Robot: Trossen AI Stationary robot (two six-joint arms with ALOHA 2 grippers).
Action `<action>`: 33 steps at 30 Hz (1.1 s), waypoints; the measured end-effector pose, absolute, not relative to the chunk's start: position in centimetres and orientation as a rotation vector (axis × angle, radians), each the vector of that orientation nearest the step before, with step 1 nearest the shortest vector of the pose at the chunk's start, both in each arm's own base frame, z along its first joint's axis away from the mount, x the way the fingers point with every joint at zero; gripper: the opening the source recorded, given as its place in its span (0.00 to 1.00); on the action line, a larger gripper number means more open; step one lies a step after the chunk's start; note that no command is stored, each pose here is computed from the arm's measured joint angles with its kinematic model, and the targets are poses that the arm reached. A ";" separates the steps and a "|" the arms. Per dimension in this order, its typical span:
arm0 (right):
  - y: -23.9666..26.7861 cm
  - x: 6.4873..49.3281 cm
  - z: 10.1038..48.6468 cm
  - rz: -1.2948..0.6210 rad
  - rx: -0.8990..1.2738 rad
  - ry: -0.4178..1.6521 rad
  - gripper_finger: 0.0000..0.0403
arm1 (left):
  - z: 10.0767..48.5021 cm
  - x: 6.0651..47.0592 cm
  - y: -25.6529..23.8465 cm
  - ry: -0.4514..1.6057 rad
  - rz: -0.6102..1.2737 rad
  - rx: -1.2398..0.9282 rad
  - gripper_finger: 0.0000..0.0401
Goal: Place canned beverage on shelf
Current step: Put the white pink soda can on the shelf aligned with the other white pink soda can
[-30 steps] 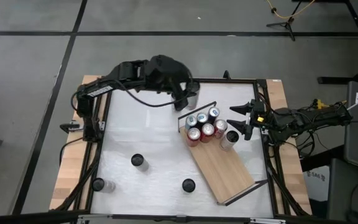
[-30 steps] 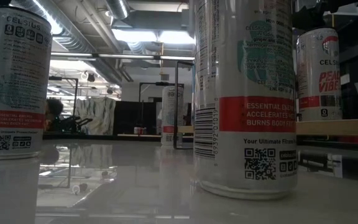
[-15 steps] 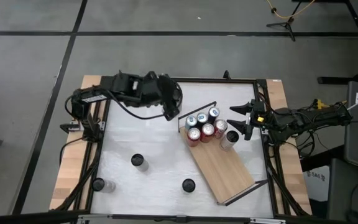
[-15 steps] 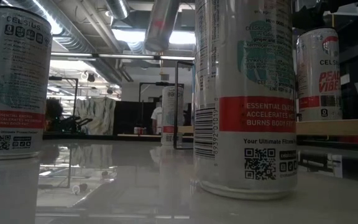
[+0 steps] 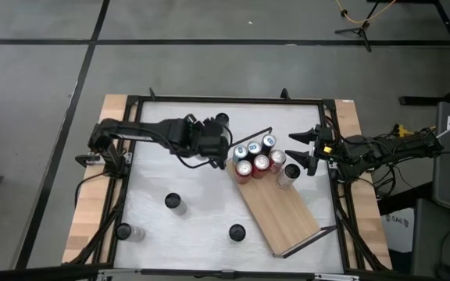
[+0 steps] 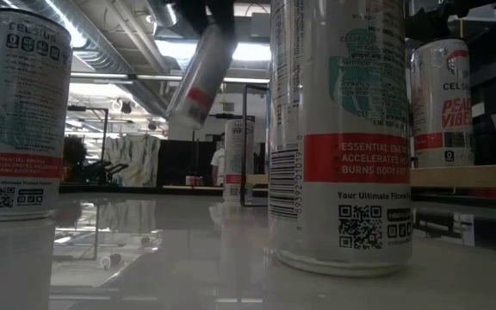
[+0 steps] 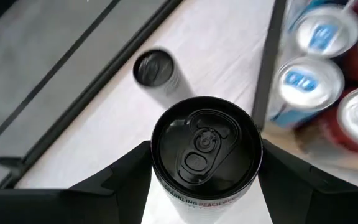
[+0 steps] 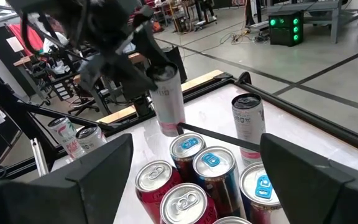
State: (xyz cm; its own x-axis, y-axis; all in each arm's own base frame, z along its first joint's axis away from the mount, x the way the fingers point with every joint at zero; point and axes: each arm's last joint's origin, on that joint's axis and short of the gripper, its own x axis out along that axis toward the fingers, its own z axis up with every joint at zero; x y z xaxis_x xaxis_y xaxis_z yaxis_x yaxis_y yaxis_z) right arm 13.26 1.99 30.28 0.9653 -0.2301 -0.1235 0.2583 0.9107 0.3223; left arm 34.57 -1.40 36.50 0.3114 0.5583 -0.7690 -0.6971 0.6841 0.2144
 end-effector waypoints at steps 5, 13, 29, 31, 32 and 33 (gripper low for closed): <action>2.0 13.3 30.3 -0.252 0.343 0.083 0.85 | 35.4 33.3 -1.3 0.956 0.856 -0.188 0.59; 2.0 13.3 30.3 -0.252 0.344 0.083 0.85 | 33.2 29.9 -0.9 0.839 0.914 -0.272 0.59; 2.0 13.3 30.3 -0.251 0.344 0.082 0.85 | 25.7 27.3 0.4 0.525 1.200 -0.359 0.59; 2.0 13.3 30.3 -0.251 0.344 0.082 0.85 | 25.7 27.2 0.5 0.472 1.240 -0.361 0.59; 2.0 13.3 30.3 -0.252 0.344 0.083 0.85 | 25.6 27.2 0.6 0.443 1.261 -0.358 0.59; 2.0 13.4 30.2 -0.252 0.342 0.087 0.85 | 25.6 27.3 0.7 0.419 1.279 -0.358 0.59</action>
